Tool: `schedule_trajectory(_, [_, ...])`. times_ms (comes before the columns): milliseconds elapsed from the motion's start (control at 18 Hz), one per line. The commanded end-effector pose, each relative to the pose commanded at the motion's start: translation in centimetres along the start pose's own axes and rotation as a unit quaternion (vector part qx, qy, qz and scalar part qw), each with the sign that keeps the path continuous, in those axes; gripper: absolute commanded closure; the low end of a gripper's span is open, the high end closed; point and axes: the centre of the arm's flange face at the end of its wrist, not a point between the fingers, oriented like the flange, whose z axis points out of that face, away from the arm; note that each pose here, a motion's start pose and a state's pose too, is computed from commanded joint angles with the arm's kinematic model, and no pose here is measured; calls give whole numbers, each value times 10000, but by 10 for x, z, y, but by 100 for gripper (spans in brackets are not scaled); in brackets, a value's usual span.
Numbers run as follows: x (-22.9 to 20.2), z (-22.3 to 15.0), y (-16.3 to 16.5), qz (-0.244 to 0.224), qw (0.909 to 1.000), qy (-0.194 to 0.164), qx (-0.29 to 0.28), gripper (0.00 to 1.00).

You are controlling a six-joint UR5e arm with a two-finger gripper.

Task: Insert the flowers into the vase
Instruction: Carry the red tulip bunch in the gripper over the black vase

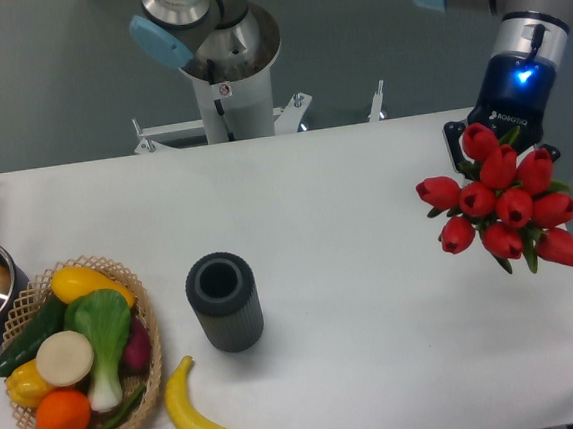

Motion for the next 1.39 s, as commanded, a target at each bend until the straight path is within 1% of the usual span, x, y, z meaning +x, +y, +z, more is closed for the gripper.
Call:
schedule_trajectory(389, [1, 3, -3, 20, 10000, 23, 10, 84])
schedule_trajectory(667, [5, 8, -11, 26, 9987, 229, 455, 84])
schedule_trajectory(944, [34, 40, -38, 274, 9950, 609, 748, 84])
schedule_trajectory(1056, [42, 46, -44, 283, 9924, 755, 930, 83])
schedule_trajectory(1167, [52, 54, -53, 318, 9886, 927, 1143, 83])
schedule_trajectory(1389, [93, 93, -61, 349, 9801, 1433, 1331, 83])
